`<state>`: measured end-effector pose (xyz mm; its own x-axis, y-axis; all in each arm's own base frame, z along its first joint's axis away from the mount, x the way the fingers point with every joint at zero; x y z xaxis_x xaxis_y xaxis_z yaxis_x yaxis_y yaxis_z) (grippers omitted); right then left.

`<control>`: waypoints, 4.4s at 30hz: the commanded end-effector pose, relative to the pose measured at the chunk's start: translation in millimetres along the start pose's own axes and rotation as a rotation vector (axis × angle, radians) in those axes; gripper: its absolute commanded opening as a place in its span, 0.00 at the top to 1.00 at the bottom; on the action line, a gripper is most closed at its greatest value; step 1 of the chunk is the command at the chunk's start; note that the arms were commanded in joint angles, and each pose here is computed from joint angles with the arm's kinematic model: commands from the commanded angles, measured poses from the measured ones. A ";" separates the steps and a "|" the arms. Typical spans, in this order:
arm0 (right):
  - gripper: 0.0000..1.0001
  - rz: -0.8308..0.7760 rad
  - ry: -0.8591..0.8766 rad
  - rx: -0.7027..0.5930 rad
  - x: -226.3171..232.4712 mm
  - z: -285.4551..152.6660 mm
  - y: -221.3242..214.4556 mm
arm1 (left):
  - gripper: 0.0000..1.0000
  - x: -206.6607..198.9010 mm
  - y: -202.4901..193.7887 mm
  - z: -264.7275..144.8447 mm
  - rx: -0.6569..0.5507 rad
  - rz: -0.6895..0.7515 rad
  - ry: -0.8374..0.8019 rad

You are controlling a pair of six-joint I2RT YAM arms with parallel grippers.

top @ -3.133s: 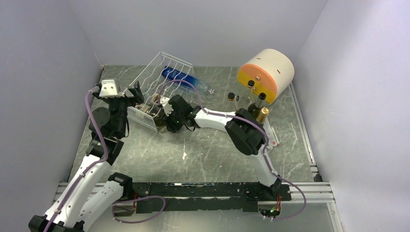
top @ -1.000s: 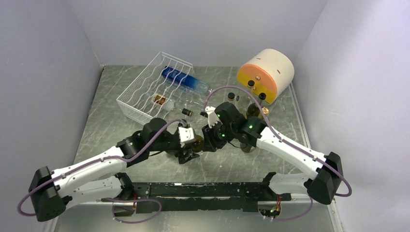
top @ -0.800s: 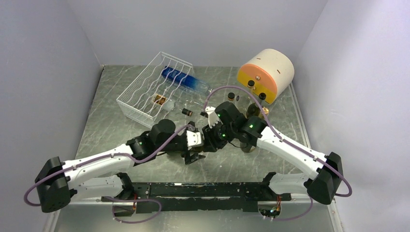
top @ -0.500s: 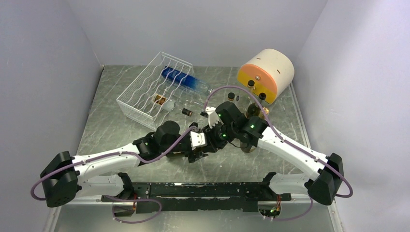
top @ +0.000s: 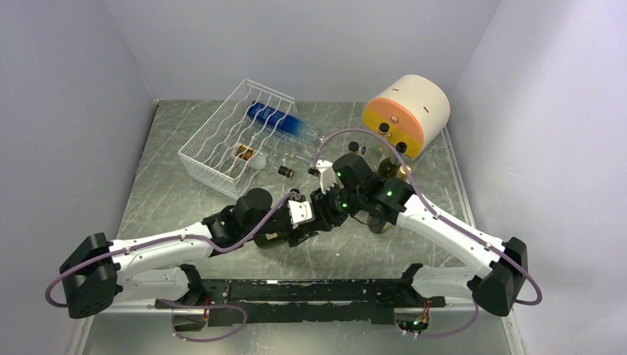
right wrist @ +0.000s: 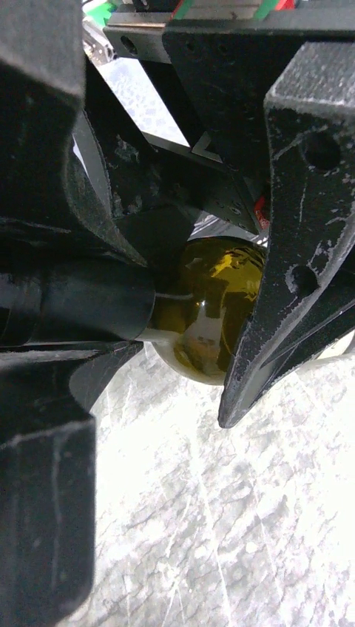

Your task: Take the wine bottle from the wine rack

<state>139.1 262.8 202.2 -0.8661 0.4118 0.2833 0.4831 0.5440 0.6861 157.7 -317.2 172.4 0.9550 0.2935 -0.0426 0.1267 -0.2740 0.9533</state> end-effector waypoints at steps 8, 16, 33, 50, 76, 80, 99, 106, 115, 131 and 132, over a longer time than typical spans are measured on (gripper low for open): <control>0.38 -0.052 0.038 -0.281 24.1 -39.0 67.8 | 0.93 5.1 -4.0 -20.1 -0.030 -0.076 0.093; 0.28 0.009 -0.231 -0.348 -5.8 -70.6 88.8 | 0.93 18.3 11.7 -39.3 -0.097 -0.176 0.226; 0.20 -0.007 -0.376 -0.423 -20.8 -97.1 85.9 | 0.93 87.2 31.2 -135.5 -0.264 -0.624 0.948; 0.19 -0.048 -0.301 -0.378 -22.2 -62.4 84.7 | 0.93 122.9 38.1 -247.5 -0.430 -0.660 1.400; 0.19 -0.070 -0.192 -0.296 -33.6 11.1 109.6 | 0.93 309.8 12.5 -423.3 -0.614 -0.567 1.922; 0.19 -0.069 -0.202 -0.263 -41.0 24.5 113.2 | 0.93 315.8 -10.8 -421.7 -0.579 -0.578 1.922; 0.17 -0.078 -0.294 -0.133 -69.5 55.0 106.4 | 0.02 293.0 5.7 -424.5 -0.603 -0.577 1.903; 0.14 -0.111 -0.366 -0.016 -93.7 77.9 90.0 | 0.00 260.9 46.4 -433.3 -0.732 -0.493 1.869; 0.13 -0.077 -0.475 0.081 -138.4 114.0 82.5 | 0.00 248.9 93.8 -396.0 -0.705 -0.418 1.671; 0.19 -0.188 -0.493 0.037 -191.2 179.0 104.3 | 0.07 229.3 137.4 -282.7 -0.621 -0.345 1.086; 0.20 -0.198 -0.485 0.022 -191.1 181.8 106.0 | 0.07 228.7 138.3 -283.1 -0.621 -0.342 1.085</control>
<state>364.3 355.7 91.5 -0.7658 0.6195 -0.1723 0.4096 0.6766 0.6119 322.0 -11.2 358.0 0.0443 0.9367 -0.3472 -0.0974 0.3499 0.9317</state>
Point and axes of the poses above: each gripper's point midway between its finger pads, its own z axis out along the fingers, its own x axis along the line the jaws close on, y = z × x, the point moved 2 cm from there along -z, back along the fingers, and after that the axes turned 12 degrees about -z, right-handed, at the moved point
